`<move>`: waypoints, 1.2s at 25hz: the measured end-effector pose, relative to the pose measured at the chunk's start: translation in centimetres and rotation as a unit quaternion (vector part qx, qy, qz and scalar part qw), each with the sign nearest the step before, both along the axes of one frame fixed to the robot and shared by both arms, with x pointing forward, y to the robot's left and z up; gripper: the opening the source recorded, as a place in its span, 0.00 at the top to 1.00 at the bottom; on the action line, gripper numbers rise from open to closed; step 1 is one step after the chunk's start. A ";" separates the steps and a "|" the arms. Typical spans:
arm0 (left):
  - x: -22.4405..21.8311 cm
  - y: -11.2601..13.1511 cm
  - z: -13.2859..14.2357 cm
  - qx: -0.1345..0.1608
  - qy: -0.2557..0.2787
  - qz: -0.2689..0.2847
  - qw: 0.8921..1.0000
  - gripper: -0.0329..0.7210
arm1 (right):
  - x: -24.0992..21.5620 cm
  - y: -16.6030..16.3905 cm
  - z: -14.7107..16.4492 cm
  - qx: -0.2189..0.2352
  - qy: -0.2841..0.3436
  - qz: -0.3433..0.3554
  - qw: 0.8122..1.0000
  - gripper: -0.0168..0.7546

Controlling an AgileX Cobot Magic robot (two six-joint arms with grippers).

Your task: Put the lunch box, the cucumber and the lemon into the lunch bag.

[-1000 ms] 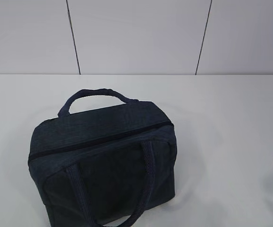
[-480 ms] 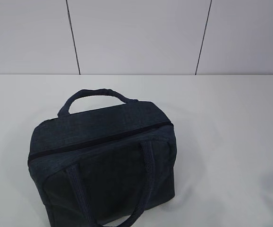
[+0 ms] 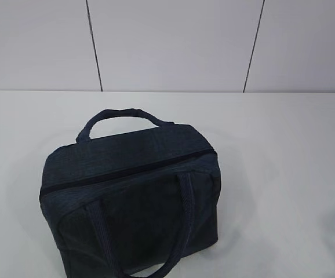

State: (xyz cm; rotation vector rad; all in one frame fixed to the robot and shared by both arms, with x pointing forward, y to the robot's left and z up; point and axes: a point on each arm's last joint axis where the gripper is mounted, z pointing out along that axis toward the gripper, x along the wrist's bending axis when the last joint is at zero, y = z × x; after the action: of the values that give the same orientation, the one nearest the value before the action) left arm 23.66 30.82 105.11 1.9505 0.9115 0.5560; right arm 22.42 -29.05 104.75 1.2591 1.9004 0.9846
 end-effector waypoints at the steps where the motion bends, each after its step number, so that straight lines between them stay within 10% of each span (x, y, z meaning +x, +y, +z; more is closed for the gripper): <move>1: -0.1 0.0 0.0 -0.001 0.001 0.022 1.000 0.64 | 0.0 -0.1 0.0 -0.003 0.000 -0.002 1.000 0.45; 12: -0.4 -0.4 0.0 -0.007 0.002 0.249 0.968 0.64 | 0.0 -0.1 0.0 -0.006 -0.002 -0.005 1.000 0.45; 30: -0.4 -0.4 0.0 -0.008 0.003 0.263 0.965 0.64 | 0.0 -0.1 0.0 -0.006 -0.003 -0.005 1.000 0.45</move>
State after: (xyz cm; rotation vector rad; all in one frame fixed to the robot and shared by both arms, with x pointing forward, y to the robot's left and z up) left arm 23.25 30.42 105.12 1.6870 1.4457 0.8395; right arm 22.47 -29.17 104.77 1.2557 1.8913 0.9704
